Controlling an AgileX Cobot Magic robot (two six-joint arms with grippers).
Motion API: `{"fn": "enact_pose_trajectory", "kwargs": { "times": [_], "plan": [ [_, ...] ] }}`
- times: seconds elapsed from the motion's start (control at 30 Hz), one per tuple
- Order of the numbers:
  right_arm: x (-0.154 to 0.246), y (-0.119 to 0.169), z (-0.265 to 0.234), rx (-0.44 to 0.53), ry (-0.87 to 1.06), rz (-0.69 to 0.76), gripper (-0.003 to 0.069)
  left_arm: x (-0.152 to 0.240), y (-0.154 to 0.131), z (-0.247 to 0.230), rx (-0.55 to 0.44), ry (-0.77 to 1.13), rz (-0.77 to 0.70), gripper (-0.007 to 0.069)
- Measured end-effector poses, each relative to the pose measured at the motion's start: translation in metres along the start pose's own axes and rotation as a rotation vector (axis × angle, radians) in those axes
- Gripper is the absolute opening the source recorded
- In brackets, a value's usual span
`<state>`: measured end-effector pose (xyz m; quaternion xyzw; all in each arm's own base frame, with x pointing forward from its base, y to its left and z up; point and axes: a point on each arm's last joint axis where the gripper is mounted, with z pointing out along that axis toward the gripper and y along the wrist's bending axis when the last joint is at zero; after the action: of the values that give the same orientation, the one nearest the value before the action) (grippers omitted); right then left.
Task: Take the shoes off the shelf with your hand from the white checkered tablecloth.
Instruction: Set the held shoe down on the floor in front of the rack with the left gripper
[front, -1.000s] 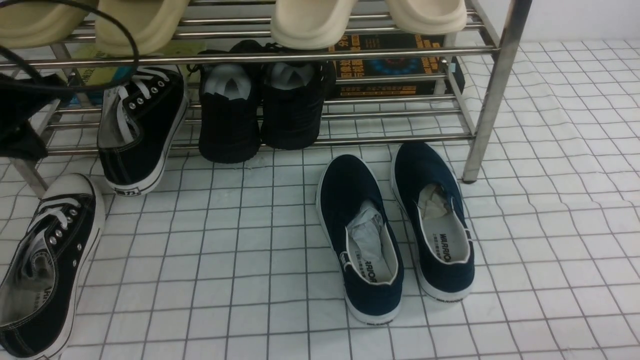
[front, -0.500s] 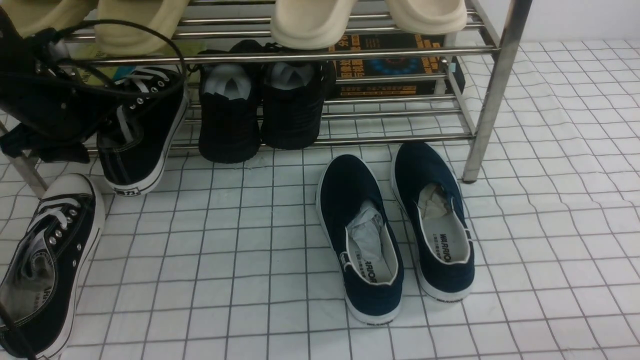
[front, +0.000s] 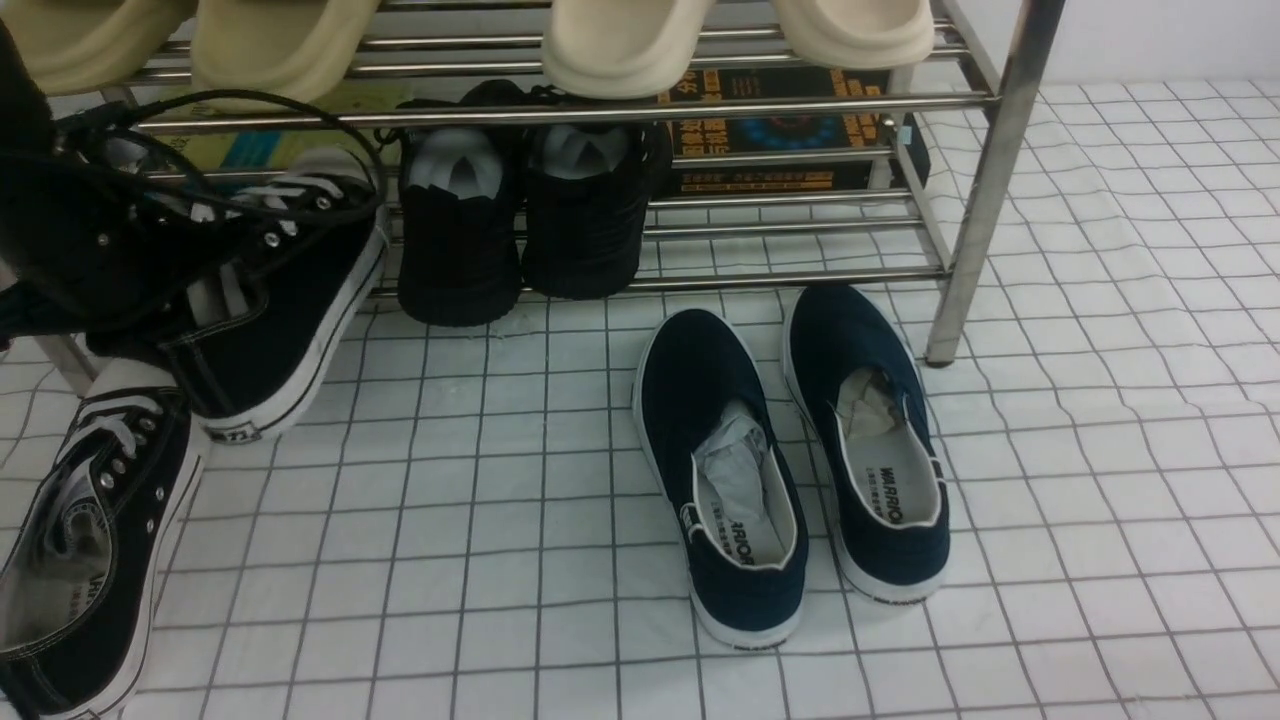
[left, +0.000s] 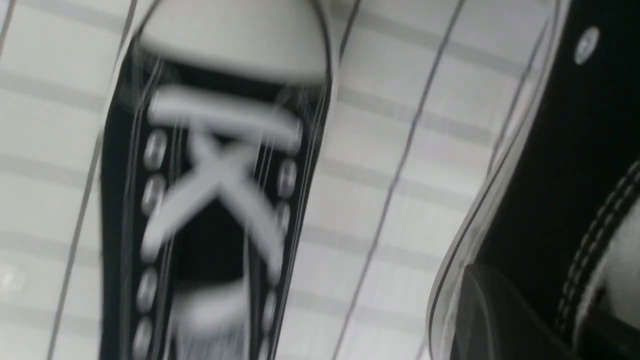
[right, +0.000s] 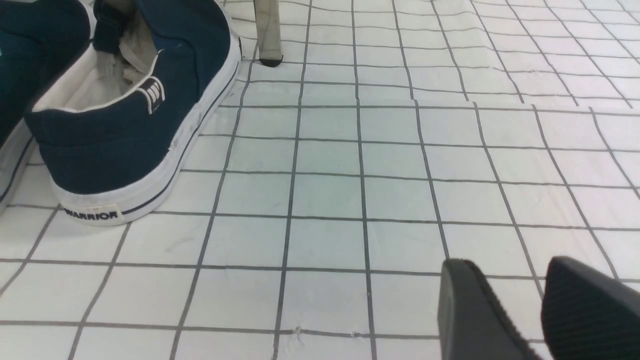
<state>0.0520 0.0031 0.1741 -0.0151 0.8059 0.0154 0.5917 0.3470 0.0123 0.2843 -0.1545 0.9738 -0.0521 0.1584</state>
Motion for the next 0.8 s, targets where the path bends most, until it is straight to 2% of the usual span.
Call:
{"fn": "enact_pose_trajectory", "kwargs": {
  "times": [0.23, 0.43, 0.8],
  "plan": [
    [0.000, 0.000, 0.000, 0.000, 0.000, 0.000, 0.0239, 0.034, 0.007, -0.029, -0.025, 0.085, -0.058, 0.0018],
    [0.000, 0.000, 0.000, 0.000, 0.000, 0.000, 0.0239, 0.064, 0.019, -0.009, -0.053, 0.107, -0.110, 0.0018],
    [0.000, 0.000, 0.000, 0.000, 0.000, 0.000, 0.0239, 0.085, 0.028, 0.022, -0.060, 0.086, -0.148, 0.0019]
  ]
}}
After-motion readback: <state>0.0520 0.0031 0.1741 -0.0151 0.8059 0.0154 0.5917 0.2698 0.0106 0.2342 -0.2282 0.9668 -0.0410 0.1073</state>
